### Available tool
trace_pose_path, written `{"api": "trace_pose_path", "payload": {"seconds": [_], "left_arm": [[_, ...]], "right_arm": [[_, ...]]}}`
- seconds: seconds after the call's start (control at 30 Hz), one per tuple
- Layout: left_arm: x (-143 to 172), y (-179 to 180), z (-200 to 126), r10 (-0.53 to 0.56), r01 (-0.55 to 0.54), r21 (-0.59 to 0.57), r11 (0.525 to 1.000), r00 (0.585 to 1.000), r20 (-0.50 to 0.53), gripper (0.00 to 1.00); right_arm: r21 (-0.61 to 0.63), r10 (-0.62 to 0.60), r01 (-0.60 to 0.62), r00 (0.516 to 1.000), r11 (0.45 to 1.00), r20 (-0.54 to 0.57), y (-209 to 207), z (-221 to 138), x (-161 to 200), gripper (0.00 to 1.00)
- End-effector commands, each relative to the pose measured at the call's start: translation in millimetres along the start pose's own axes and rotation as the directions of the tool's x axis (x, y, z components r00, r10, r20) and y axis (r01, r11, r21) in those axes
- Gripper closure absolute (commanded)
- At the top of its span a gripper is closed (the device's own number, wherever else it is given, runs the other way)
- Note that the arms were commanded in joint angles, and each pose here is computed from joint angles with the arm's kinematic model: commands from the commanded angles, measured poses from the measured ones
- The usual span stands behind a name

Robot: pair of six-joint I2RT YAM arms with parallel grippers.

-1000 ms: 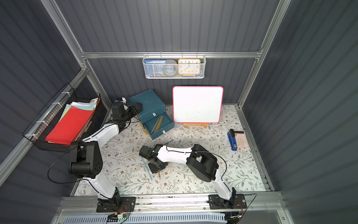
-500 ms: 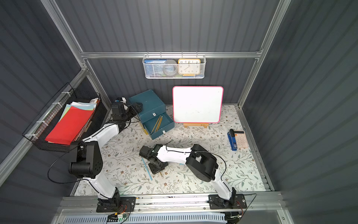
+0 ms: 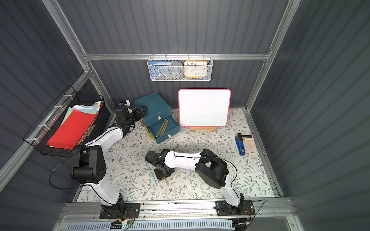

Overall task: Please place the pencils in the drawer according to their color
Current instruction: Pick up the pencil from the center of the board.

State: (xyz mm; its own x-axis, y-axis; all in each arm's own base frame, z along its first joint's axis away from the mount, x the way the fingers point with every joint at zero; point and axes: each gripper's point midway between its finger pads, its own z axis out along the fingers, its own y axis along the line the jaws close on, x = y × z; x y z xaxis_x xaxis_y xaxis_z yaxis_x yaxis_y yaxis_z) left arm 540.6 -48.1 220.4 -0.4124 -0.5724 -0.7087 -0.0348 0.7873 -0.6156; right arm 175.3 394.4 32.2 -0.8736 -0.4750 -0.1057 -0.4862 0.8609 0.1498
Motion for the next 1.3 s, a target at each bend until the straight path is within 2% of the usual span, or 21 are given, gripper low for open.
{"api": "trace_pose_path", "payload": {"seconds": [0.0, 0.17, 0.47, 0.77, 0.9, 1.03, 1.27], "left_arm": [[-3.5, -10.8, -5.6, 0.012, -0.013, 0.031, 0.999, 1.0, 0.014, 0.0], [-4.5, -12.1, -6.0, 0.013, -0.014, 0.033, 0.999, 1.0, 0.016, 0.0], [-4.9, -12.2, -5.6, 0.016, -0.016, 0.032, 0.999, 1.0, 0.017, 0.0], [-5.5, -11.7, -6.5, 0.017, -0.017, 0.029, 0.999, 1.0, 0.018, 0.0], [-5.8, -11.8, -6.6, 0.015, -0.015, 0.029, 0.999, 1.0, 0.019, 0.0], [-5.7, -12.7, -6.8, 0.015, -0.015, 0.031, 0.999, 1.0, 0.02, 0.0], [-6.6, -13.1, -7.6, 0.014, -0.015, 0.034, 0.999, 1.0, 0.023, 0.0]], "right_arm": [[-0.028, 0.016, -0.016, 1.0, 0.999, 0.027, 4.5, -14.9, -0.4, 1.0], [-0.051, 0.03, -0.028, 0.999, 0.998, 0.043, 5.9, -28.5, 1.2, 1.0], [-0.148, 0.082, -0.061, 0.987, 0.987, 0.139, 9.7, -79.4, -8.4, 1.0], [-0.254, 0.192, -0.127, 0.948, 0.959, 0.254, -3.7, -135.5, -43.4, 1.0], [-0.376, 0.31, -0.197, 0.912, 0.906, 0.269, -7.1, -156.0, -72.1, 1.0], [-0.518, 0.439, -0.273, 0.869, 0.811, 0.228, -7.5, -167.3, -101.8, 1.0], [-0.626, 0.574, -0.352, 0.797, 0.695, 0.188, -19.5, -170.2, -142.5, 1.0]]}}
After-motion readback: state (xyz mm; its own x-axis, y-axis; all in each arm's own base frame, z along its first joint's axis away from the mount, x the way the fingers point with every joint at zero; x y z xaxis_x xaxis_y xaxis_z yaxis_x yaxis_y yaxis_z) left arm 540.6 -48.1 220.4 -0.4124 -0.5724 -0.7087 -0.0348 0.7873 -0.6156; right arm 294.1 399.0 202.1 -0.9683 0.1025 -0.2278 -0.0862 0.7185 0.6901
